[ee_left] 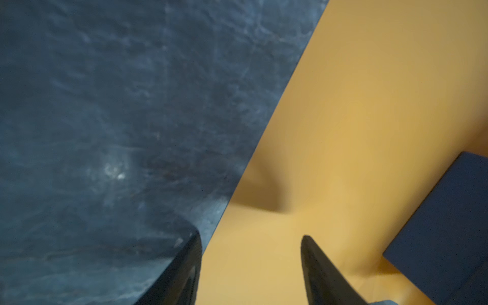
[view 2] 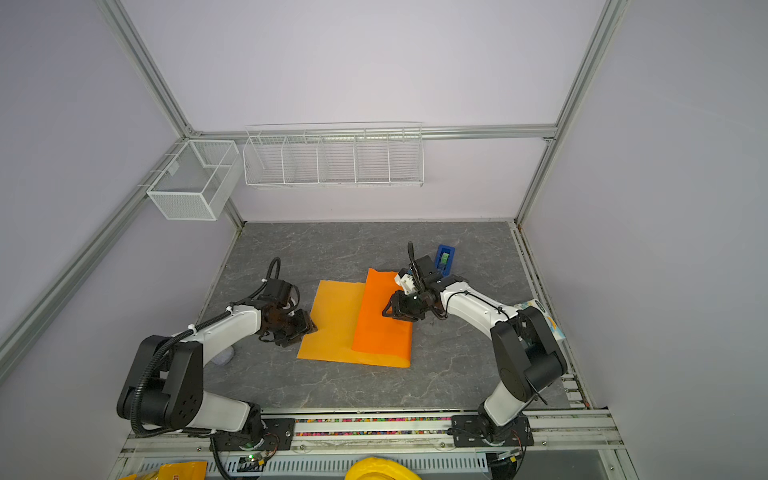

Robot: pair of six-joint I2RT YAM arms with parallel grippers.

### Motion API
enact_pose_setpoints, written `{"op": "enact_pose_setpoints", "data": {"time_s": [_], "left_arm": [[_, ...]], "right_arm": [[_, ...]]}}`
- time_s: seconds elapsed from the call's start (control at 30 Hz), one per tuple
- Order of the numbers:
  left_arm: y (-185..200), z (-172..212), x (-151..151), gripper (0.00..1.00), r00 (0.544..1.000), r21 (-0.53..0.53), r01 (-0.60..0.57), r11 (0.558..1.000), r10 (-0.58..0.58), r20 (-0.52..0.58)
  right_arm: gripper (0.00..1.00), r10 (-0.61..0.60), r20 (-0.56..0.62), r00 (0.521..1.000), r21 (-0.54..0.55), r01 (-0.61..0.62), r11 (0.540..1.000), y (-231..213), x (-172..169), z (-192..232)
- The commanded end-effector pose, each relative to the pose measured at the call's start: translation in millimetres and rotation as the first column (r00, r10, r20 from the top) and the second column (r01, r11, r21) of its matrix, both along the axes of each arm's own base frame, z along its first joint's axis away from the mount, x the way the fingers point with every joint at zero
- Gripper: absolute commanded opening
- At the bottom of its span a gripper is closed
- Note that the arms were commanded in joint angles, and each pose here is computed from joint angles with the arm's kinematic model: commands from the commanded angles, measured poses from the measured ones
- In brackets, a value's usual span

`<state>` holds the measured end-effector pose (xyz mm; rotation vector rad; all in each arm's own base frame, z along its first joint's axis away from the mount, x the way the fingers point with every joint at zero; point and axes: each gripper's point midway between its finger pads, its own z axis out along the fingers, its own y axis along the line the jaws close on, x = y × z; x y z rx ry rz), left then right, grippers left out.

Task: Wrap the gift box in paper

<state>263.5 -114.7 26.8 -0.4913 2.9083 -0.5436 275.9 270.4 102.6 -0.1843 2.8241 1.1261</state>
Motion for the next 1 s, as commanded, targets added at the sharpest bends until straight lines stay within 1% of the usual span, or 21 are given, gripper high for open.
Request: {"op": "enact_pose_setpoints", "data": {"time_s": [0.0, 0.1, 0.17, 0.27, 0.33, 0.47, 0.57, 0.63, 0.77, 0.97], "left_arm": [[-6.0, -19.2, -8.3, 0.6, 0.998, -0.03, 0.05, 0.998, -0.051, -0.047], [-22.7, -17.3, -5.1, 0.59, 0.995, -0.125, 0.087, 0.988, -0.091, -0.026], [-35.9, -9.2, -0.4, 0.59, 0.993, -0.202, 0.117, 0.972, -0.117, 0.011], [-46.9, 5.4, 8.9, 0.59, 0.988, -0.256, 0.154, 0.954, -0.142, 0.065], [-47.5, 12.7, 17.3, 0.6, 0.985, -0.25, 0.167, 0.954, -0.148, 0.093], [-42.1, 24.0, 43.9, 0.62, 0.979, -0.246, 0.17, 0.954, -0.134, 0.156], [-38.6, 32.8, 62.4, 0.64, 0.977, -0.292, 0.161, 0.943, -0.11, 0.184], [-38.6, 38.2, 68.9, 0.64, 0.975, -0.309, 0.165, 0.937, -0.107, 0.195], [-38.9, 45.6, 69.9, 0.64, 0.971, -0.304, 0.181, 0.935, -0.122, 0.203], [-27.9, 48.2, 58.1, 0.59, 0.975, -0.245, 0.161, 0.956, -0.116, 0.191]], "right_arm": [[0.43, -0.001, -0.096, 0.995, -0.076, -0.006, 0.997, -14.3, -18.3, -28.0], [0.43, -0.001, -0.095, 0.995, -0.076, -0.006, 0.997, -13.9, -18.3, -27.6], [0.43, -0.003, -0.096, 0.995, -0.076, -0.005, 0.997, -14.4, -18.4, -27.8], [0.43, -0.003, -0.099, 0.995, -0.075, -0.004, 0.997, -14.5, -19.0, -28.1], [0.43, -0.004, -0.099, 0.995, -0.075, -0.003, 0.997, -14.3, -18.8, -28.0], [0.43, -0.005, -0.095, 0.995, -0.071, -0.001, 0.997, -13.3, -17.6, -26.1], [0.43, -0.007, -0.092, 0.996, -0.072, 0.0, 0.997, -14.0, -17.0, -25.3], [0.43, -0.006, -0.093, 0.996, -0.074, -0.001, 0.997, -14.2, -17.6, -25.4], [0.43, -0.01, -0.091, 0.996, -0.076, 0.003, 0.997, -15.6, -18.0, -25.6], [0.43, -0.011, -0.095, 0.995, -0.076, 0.004, 0.997, -15.7, -18.7, -26.8]]}}
